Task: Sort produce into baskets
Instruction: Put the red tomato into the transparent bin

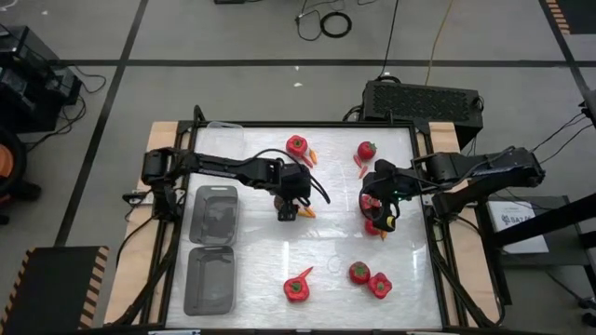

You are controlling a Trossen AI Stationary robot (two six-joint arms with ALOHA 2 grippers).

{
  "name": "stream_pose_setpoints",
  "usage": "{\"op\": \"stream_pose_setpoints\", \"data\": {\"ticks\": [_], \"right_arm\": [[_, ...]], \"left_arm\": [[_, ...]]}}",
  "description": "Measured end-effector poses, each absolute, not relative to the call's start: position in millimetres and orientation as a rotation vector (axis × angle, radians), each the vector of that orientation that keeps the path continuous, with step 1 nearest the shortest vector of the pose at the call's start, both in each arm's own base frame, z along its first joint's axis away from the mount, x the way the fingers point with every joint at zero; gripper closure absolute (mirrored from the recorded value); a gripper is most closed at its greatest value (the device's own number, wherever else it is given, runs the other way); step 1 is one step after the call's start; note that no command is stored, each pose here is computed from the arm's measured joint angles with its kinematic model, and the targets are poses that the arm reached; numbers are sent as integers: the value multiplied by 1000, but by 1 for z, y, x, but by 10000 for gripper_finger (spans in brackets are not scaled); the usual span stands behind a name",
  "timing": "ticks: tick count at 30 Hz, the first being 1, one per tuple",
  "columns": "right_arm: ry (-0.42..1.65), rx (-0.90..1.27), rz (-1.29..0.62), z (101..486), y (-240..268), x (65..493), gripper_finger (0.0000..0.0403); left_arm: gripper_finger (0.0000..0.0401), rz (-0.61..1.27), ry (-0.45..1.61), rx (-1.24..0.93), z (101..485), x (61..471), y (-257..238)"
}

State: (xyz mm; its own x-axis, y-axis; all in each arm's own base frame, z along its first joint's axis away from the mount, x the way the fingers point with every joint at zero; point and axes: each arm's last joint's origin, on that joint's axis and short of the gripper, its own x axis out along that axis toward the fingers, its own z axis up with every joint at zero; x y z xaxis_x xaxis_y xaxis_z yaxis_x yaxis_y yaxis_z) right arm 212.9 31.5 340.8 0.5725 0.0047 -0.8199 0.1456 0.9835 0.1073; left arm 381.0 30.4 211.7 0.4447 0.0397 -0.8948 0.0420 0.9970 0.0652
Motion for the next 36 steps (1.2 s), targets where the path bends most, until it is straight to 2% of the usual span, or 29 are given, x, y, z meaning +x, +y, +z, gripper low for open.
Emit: {"op": "stream_pose_setpoints", "data": {"ticks": [5, 11, 22, 36], "right_arm": [[928, 154, -68, 343, 32, 215, 133], [915, 141, -59, 343, 32, 217, 133], [911, 141, -58, 344, 32, 217, 133], [913, 141, -58, 343, 32, 217, 133]], "left_arm": [[102, 34, 1120, 36, 230, 368, 30], [96, 18, 1199, 42, 225, 363, 29], [17, 34, 1212, 106, 222, 363, 32], [5, -10, 1320, 103, 183, 374, 45]]}}
